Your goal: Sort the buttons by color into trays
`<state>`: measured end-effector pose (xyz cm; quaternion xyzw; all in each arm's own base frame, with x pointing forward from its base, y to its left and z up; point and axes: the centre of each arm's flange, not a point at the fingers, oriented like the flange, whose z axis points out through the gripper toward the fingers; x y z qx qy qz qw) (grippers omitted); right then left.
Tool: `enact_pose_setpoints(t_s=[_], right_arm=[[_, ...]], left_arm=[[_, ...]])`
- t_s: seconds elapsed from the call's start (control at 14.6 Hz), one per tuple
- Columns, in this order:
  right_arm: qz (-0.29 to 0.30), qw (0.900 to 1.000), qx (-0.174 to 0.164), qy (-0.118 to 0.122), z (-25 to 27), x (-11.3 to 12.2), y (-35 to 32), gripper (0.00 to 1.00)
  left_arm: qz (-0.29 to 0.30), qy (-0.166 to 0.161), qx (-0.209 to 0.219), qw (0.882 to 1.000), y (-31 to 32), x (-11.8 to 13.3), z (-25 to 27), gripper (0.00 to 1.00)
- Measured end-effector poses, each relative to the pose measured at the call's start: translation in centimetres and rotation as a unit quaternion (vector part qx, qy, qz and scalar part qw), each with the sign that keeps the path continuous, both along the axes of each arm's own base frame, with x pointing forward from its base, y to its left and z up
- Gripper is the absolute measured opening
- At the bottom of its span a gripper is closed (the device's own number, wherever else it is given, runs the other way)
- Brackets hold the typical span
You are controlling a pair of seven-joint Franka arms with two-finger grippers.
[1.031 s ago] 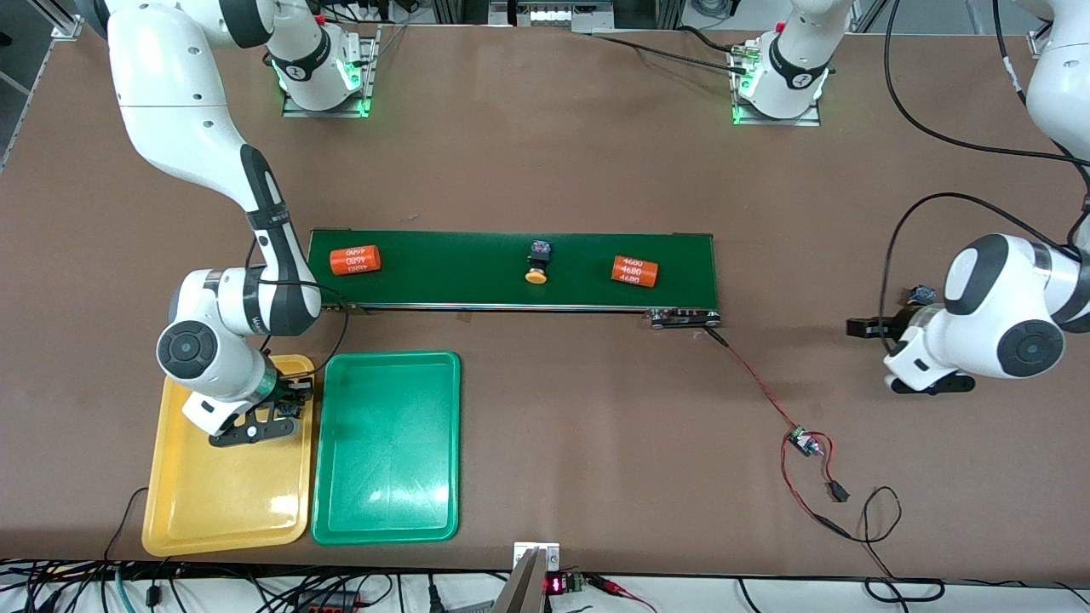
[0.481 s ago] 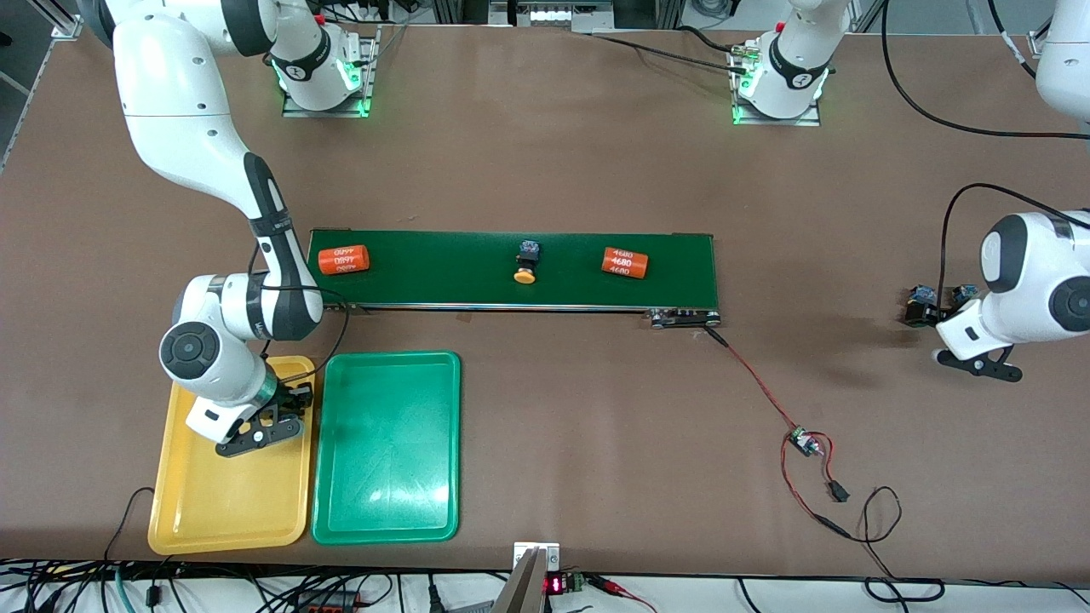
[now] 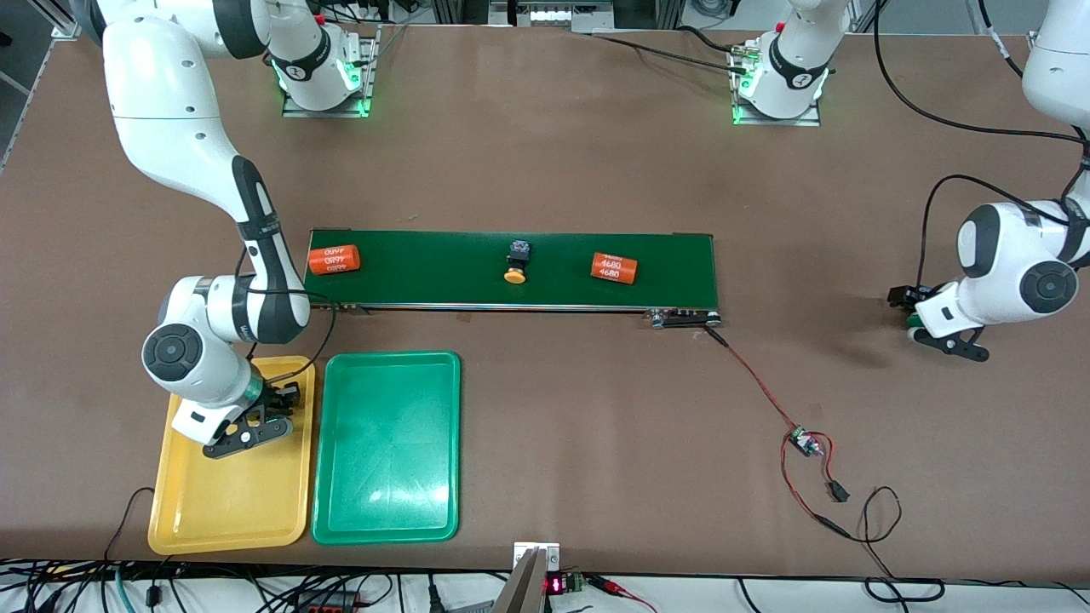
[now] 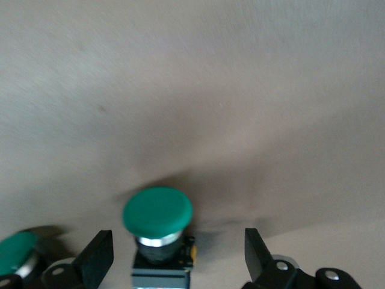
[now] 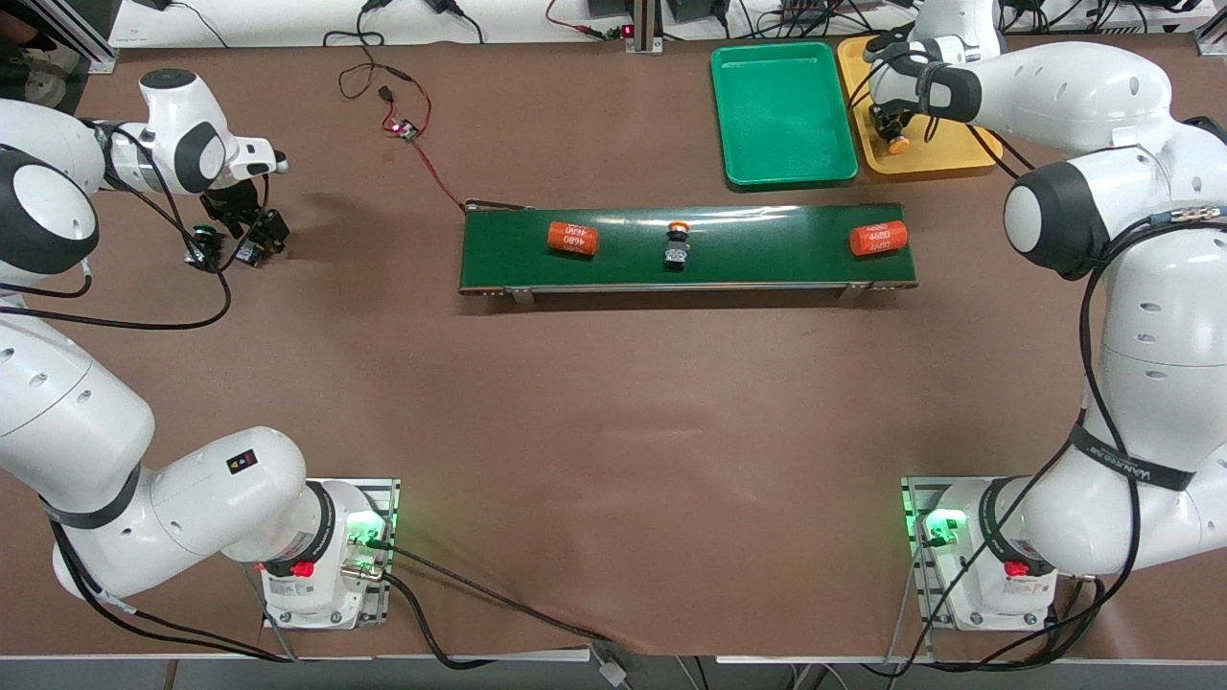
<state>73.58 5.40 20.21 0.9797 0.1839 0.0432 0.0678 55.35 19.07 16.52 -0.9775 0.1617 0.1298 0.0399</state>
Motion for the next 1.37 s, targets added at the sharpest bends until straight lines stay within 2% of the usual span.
enact_pose_setpoints(t_s=[0.27, 0.34, 0.41, 0.69, 0.89, 1.1, 1.17, 1.37], right_arm=[[-0.008, 1.000, 0.026, -0.005, 0.8, 0.2, 1.6, 0.94], [-0.011, 0.999, 0.032, 0.001, 1.5, 0.2, 2.5, 1.00], [-0.017, 0.999, 0.036, 0.010, 2.6, 0.0, 3.3, 1.00], [-0.053, 0.996, 0.047, 0.058, 10.0, -2.0, 8.2, 1.00], [-0.069, 0.994, 0.052, 0.069, 14.2, -4.3, 12.9, 1.00], [-0.088, 0.992, 0.053, 0.077, 15.0, -7.1, 16.9, 1.00], [-0.094, 0.991, 0.052, 0.081, 14.9, -8.0, 18.2, 1.00], [-0.114, 0.989, 0.050, 0.083, 14.0, -10.8, 22.0, 1.00]], left_arm=[[0.005, 0.002, 0.003, 1.000, 0.6, -0.4, 0.0, 0.58], [0.004, 0.000, 0.004, 1.000, 0.6, -0.3, 0.3, 0.50], [0.001, -0.004, 0.005, 1.000, 0.4, -0.1, 0.7, 0.43], [-0.040, -0.031, -0.003, 0.999, -4.1, 2.1, 3.3, 0.43], [-0.077, -0.031, -0.013, 0.996, -8.9, 3.6, 5.4, 0.43], [-0.112, -0.015, -0.031, 0.993, -15.4, 4.1, 8.0, 0.43], [-0.100, -0.007, -0.048, 0.994, -17.1, 3.9, 8.7, 0.43], [-0.010, 0.010, -0.092, 0.996, -20.1, 3.3, 9.2, 0.43]])
